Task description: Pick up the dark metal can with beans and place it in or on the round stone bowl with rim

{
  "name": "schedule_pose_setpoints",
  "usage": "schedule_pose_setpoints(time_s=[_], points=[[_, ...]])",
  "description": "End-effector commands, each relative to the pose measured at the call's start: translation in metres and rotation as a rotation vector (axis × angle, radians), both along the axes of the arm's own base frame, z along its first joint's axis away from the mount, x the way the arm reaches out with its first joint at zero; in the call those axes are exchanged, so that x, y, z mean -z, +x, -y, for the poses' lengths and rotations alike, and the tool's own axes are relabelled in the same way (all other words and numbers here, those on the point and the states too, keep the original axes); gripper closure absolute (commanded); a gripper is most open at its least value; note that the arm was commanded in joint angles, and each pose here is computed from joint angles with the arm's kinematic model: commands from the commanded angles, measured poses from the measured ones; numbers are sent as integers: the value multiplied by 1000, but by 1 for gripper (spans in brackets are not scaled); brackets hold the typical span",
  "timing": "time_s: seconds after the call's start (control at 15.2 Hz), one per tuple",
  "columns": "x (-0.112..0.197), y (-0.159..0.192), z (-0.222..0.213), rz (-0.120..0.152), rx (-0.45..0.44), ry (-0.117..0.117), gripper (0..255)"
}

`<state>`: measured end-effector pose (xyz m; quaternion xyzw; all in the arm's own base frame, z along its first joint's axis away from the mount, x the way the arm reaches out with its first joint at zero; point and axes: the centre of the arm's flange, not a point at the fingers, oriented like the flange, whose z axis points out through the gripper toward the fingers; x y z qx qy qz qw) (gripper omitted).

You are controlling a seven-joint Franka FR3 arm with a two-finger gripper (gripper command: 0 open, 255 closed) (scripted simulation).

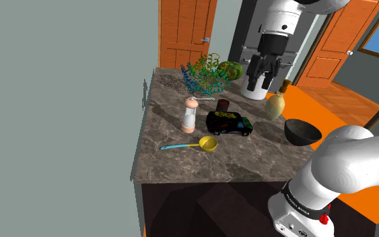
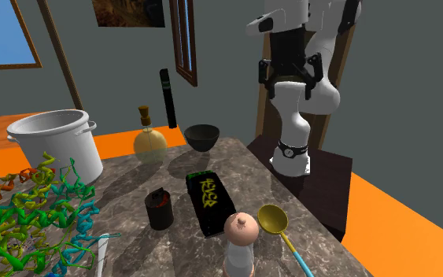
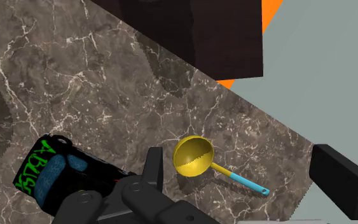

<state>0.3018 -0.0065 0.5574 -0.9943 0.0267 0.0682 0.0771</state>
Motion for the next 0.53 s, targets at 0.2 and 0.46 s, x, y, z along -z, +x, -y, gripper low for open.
schedule_pose_setpoints(time_s=[0.2, 0.46], points=[[23, 23, 18, 9, 4, -14, 0], [54, 54, 42, 22, 9, -33, 0]])
